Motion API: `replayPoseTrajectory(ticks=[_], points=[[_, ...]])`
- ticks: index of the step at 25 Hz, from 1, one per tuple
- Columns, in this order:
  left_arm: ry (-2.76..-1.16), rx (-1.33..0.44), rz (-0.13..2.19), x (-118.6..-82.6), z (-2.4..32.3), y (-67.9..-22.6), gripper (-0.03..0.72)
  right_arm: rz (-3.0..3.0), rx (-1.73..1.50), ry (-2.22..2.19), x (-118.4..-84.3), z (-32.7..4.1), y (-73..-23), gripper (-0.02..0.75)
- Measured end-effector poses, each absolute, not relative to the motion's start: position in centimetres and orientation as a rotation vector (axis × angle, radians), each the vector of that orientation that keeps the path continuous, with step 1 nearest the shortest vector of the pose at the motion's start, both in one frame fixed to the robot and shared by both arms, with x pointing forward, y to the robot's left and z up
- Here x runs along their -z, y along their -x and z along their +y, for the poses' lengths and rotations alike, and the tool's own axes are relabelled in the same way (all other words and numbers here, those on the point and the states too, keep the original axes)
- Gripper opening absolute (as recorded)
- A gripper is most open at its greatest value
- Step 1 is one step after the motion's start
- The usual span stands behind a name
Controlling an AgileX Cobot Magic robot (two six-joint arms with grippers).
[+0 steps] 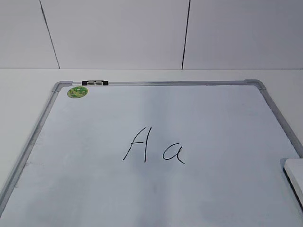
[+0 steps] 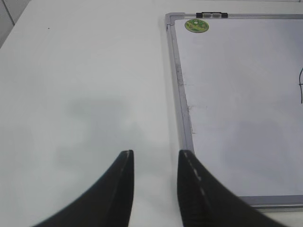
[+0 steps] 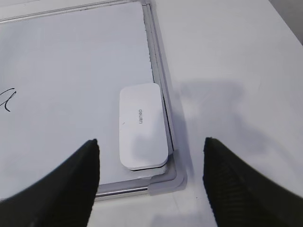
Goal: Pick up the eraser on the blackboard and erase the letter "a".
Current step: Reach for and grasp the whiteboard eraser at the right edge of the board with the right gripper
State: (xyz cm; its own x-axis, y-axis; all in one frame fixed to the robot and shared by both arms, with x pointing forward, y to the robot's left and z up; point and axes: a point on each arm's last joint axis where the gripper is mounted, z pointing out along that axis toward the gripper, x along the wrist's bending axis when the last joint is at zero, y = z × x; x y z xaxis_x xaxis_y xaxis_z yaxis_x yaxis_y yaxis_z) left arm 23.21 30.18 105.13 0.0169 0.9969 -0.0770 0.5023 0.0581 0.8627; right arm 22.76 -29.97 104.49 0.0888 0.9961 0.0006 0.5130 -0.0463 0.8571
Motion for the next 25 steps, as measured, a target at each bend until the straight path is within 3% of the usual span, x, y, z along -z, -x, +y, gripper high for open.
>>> replayPoseTrajectory(ticks=[25], points=[[-1.543, -0.833, 1.586, -105.13, 30.18, -23.21, 0.235, 1.512, -0.856, -1.653, -104.49, -29.97, -22.76, 0.525]])
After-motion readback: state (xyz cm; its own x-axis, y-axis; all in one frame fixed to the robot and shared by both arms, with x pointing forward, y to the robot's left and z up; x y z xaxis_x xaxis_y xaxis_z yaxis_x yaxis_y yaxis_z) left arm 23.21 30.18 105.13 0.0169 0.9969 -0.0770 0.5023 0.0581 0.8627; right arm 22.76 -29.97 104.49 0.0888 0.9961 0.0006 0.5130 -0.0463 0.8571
